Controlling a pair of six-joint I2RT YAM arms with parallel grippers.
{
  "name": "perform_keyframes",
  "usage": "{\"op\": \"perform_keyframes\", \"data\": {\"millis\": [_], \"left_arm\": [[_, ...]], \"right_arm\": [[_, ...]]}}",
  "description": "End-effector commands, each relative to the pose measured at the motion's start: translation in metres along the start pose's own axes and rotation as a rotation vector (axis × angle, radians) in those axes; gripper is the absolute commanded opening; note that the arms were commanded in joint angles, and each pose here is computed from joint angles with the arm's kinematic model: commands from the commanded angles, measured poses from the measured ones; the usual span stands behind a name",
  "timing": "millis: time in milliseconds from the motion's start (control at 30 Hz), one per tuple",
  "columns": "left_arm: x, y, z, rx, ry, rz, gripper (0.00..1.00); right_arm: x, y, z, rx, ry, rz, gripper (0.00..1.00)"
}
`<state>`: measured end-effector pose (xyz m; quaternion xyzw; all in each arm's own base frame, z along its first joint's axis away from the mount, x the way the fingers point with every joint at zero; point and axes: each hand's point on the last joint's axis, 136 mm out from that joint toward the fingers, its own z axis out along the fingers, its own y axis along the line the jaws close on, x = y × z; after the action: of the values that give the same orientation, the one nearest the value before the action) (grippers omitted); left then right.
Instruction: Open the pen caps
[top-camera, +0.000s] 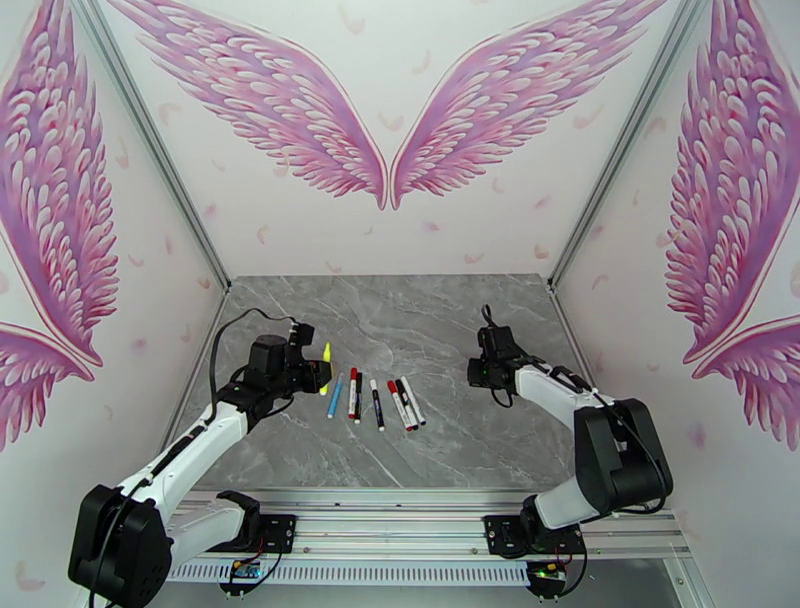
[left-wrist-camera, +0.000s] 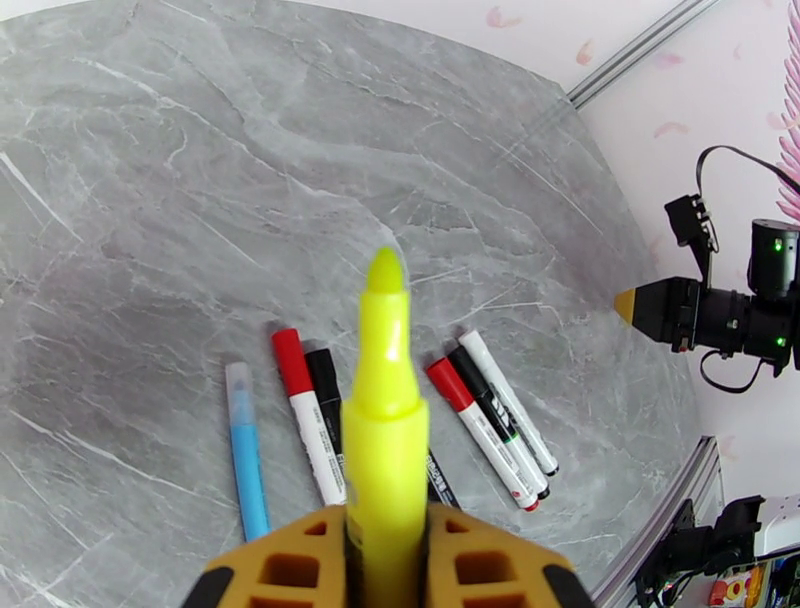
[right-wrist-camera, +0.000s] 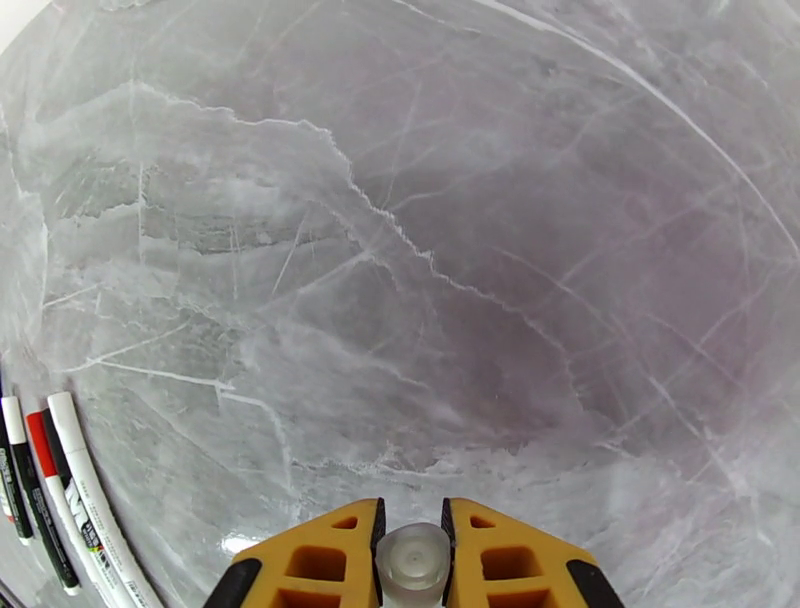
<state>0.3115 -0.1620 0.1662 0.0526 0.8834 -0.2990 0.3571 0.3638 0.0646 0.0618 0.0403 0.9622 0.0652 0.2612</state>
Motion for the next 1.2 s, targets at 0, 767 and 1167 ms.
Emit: {"op": "perform_keyframes", "data": {"millis": [0, 767, 1167], "left_arm": [[-0.003, 0.004, -0.001, -0.022, -0.004, 0.025, 0.00], [0.000, 0.025, 0.014, -0.115, 0.034, 0.019, 0.00], [0.000, 0.030, 0.015, -0.143, 0.043, 0.017, 0.00]], "right_arm": [[-0.004, 0.001, 0.002, -0.008, 0.020, -0.030, 0.16], [0.005, -0.010, 0.031, 0.061, 0.179, -0.028, 0.23], [0.009, -0.010, 0.040, 0.063, 0.231, -0.032, 0.28]]}}
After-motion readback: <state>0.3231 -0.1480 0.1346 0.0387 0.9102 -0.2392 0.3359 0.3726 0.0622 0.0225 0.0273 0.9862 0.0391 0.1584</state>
